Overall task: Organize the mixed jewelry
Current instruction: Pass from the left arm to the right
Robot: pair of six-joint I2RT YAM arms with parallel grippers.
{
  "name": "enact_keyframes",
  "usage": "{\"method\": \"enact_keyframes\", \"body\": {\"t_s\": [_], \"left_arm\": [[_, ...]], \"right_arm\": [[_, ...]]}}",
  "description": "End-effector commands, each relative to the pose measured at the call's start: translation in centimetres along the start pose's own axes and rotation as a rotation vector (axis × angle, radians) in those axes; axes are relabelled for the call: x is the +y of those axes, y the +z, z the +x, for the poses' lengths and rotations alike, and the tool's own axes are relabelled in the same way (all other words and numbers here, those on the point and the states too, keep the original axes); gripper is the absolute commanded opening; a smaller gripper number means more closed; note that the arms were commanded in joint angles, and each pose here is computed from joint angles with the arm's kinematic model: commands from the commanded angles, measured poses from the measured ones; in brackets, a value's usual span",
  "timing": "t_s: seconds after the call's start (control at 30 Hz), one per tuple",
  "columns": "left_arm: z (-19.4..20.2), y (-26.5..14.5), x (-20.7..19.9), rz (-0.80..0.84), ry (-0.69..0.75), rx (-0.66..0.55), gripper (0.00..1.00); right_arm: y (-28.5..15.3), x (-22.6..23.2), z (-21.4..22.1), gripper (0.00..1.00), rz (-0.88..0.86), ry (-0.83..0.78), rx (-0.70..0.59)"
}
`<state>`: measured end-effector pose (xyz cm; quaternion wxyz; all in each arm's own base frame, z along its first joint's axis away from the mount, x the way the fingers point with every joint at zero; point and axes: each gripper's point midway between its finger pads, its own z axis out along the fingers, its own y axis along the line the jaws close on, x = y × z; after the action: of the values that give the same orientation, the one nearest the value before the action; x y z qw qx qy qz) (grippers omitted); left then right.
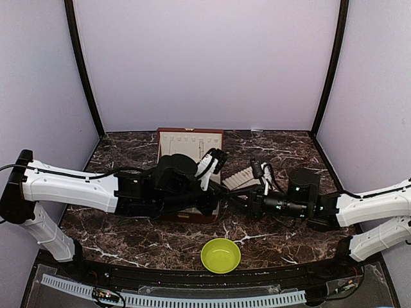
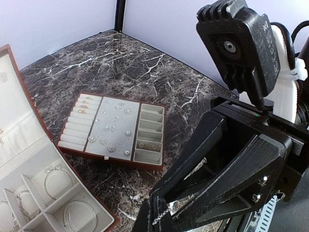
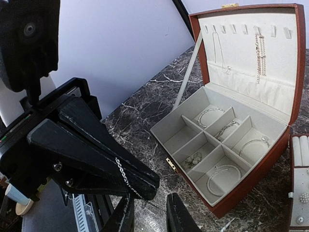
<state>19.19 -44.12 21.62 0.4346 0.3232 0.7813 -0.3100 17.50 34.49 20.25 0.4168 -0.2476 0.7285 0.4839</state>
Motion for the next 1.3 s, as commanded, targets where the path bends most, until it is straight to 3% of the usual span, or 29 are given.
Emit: {"method": "enact_keyframes", "body": {"t_s": [0.0, 0.43, 0.73, 1.27], "left_arm": [[-2.5, -1.6, -1.6, 0.070, -0.029, -0.068, 0.00], [-3.3, -2.2, -0.9, 0.040, -0.093, -0.106, 0.00], [-3.5, -2.8, -0.5, 0.025, -0.108, -0.120, 0.00], [-3.8, -3.2, -0.8, 0.049, -0.116, -0.128, 0.00]], "right_arm": [[-0.3, -0.3, -1.5, 0.24, 0.036, -0.033, -0.102], [0.9, 0.7, 0.0, 0.22, 0.022, -0.092, -0.077], [0.4, -0.2, -0.8, 0.20, 0.091, -0.099, -0.124], [0.9, 1.2, -2.1, 0.24, 0.062, -0.133, -0.165]]}}
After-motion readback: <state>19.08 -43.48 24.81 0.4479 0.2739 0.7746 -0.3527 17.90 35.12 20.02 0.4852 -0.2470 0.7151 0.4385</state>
